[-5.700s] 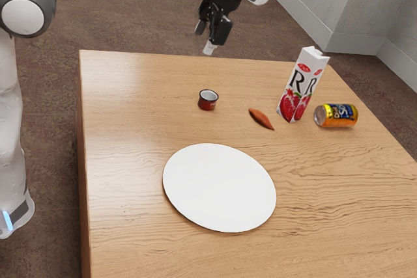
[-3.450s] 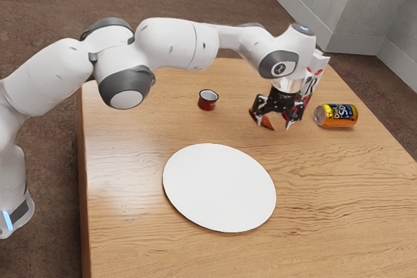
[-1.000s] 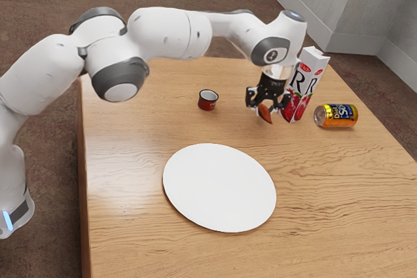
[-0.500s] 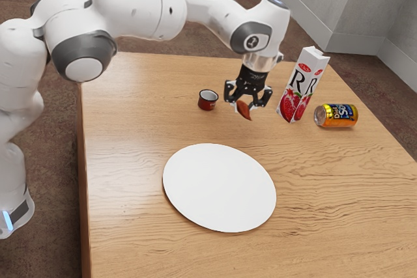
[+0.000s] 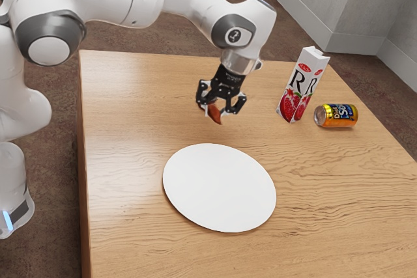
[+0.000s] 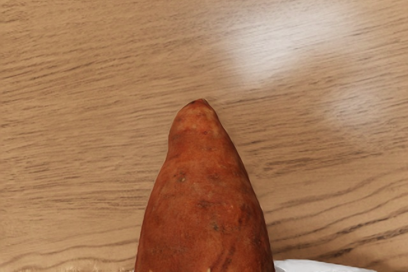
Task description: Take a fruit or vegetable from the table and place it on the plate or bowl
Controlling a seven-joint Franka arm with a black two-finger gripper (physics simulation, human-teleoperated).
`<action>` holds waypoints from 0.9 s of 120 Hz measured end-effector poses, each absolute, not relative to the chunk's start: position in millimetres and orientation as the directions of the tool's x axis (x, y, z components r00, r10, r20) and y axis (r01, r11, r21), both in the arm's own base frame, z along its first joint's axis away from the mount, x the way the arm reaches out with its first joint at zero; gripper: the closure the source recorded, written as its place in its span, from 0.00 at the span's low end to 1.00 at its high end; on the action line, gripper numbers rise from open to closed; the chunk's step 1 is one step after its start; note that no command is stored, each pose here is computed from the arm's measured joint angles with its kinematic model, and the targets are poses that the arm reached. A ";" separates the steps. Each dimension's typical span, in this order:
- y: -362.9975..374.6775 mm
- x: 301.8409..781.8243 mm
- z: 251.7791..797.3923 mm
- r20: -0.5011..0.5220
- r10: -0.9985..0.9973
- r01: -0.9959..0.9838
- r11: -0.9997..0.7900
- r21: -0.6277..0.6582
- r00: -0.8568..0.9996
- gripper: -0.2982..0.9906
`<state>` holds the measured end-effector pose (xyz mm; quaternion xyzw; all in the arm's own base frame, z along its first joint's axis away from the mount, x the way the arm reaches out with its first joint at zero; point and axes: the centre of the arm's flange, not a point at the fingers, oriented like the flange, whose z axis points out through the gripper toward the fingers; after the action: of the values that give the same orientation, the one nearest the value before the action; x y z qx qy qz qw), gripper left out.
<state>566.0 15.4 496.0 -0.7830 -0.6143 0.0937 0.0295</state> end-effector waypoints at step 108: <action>95.3 455.7 476.4 -0.210 0.955 0.944 -0.255 -0.209 0.211 0.64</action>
<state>455.7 95.3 476.4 -0.7780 -0.6102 0.1489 0.0177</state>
